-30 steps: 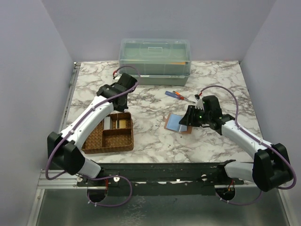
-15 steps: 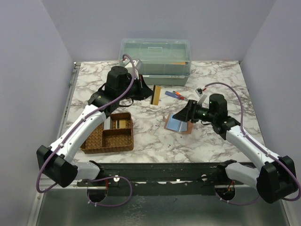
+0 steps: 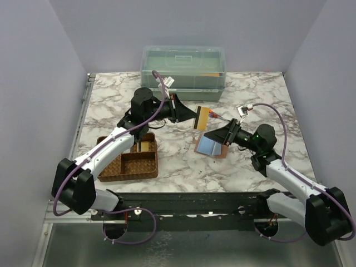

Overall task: Put the credit cards into the card holder
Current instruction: Pick up the credit card from the storage box.

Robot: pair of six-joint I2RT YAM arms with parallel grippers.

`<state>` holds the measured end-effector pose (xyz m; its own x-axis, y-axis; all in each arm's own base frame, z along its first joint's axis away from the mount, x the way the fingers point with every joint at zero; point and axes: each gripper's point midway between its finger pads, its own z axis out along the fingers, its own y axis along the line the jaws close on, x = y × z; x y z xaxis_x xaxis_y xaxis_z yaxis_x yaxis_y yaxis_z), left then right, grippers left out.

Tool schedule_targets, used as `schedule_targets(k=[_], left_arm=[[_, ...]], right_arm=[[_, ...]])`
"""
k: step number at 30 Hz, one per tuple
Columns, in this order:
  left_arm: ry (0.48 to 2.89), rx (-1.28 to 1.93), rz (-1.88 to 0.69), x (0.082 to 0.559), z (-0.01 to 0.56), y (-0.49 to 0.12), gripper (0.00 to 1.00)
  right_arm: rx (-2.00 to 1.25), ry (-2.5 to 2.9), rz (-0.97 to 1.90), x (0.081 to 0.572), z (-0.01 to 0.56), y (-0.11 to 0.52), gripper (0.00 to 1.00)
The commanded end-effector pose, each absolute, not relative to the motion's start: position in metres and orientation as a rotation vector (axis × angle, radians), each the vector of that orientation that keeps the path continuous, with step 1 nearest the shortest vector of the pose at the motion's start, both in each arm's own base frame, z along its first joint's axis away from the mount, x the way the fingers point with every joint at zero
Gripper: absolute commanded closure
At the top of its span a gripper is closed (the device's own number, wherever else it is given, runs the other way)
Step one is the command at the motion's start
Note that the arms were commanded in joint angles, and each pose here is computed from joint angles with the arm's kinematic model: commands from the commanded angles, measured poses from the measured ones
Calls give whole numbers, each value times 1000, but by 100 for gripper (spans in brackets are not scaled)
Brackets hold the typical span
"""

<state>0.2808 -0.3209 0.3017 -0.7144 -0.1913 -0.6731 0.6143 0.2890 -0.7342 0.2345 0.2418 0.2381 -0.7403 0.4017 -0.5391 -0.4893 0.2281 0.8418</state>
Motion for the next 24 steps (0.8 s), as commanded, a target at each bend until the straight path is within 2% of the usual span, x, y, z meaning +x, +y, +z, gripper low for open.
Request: schedule_targets(k=[1,17,21,24], left_arm=[[1763,395,-1633,273,320,-328,100],[1772,336,-1726,261,308,-329,100],[1782,325,-1727,260,303,-331,100],[1796,323,-1736,260,299,-334,100]], right_arm=[[-81,1652,1653,231,262,240,45],[-17,1578,1693,243,272,240,63],[-23,1573,1721,242,272,242,75],[-9,1576,1717,242,271,241,90]])
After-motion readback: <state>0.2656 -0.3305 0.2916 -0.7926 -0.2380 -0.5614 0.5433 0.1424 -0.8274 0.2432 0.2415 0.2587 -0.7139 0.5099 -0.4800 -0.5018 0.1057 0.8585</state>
